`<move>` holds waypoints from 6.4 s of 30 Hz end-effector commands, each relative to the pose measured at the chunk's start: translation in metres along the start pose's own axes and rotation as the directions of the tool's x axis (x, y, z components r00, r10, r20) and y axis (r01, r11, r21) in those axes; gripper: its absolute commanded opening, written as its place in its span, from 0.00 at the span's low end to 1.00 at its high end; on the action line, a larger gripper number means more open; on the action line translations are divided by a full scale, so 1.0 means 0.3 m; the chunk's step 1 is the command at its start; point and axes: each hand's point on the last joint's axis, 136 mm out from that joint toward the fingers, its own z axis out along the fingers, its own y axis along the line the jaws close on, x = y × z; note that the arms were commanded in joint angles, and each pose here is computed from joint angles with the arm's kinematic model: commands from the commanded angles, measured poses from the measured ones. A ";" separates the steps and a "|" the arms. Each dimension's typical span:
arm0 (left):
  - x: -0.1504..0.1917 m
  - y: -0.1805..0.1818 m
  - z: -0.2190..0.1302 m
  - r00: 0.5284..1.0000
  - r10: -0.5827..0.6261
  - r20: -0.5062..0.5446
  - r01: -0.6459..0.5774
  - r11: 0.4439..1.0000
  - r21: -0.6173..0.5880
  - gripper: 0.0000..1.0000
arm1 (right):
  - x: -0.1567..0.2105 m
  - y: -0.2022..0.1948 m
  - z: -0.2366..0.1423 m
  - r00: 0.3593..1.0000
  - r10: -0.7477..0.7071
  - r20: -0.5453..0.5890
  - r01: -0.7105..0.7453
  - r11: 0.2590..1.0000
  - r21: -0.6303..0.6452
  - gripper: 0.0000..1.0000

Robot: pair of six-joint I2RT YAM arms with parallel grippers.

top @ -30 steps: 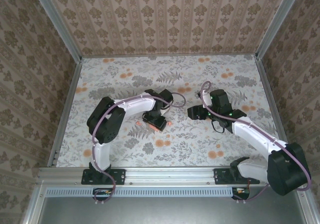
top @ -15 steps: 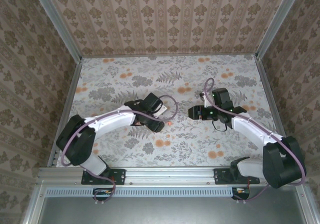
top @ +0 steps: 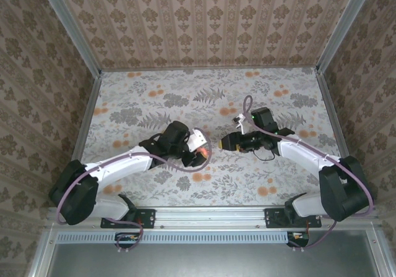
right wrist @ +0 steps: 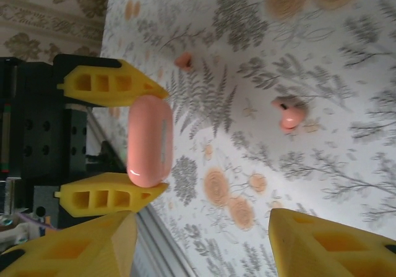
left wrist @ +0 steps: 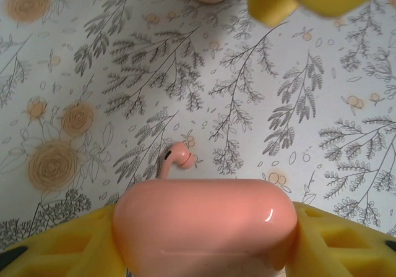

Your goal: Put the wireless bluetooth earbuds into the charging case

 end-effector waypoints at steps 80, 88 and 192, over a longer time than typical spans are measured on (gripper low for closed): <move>-0.116 -0.019 -0.189 0.894 -0.024 0.447 -0.081 0.974 0.214 0.85 | 0.009 0.163 0.000 0.597 -0.800 -0.057 0.798 0.600 -0.058 0.23; -0.115 -0.039 -0.198 0.886 0.004 0.464 -0.125 0.965 0.229 0.82 | 0.033 0.163 -0.018 0.441 -0.894 -0.078 0.890 0.447 -0.086 0.22; -0.143 -0.143 -0.208 0.785 0.099 0.611 -0.260 0.949 0.180 0.10 | 0.056 0.314 -0.106 0.229 -0.939 0.258 0.968 0.247 0.042 0.71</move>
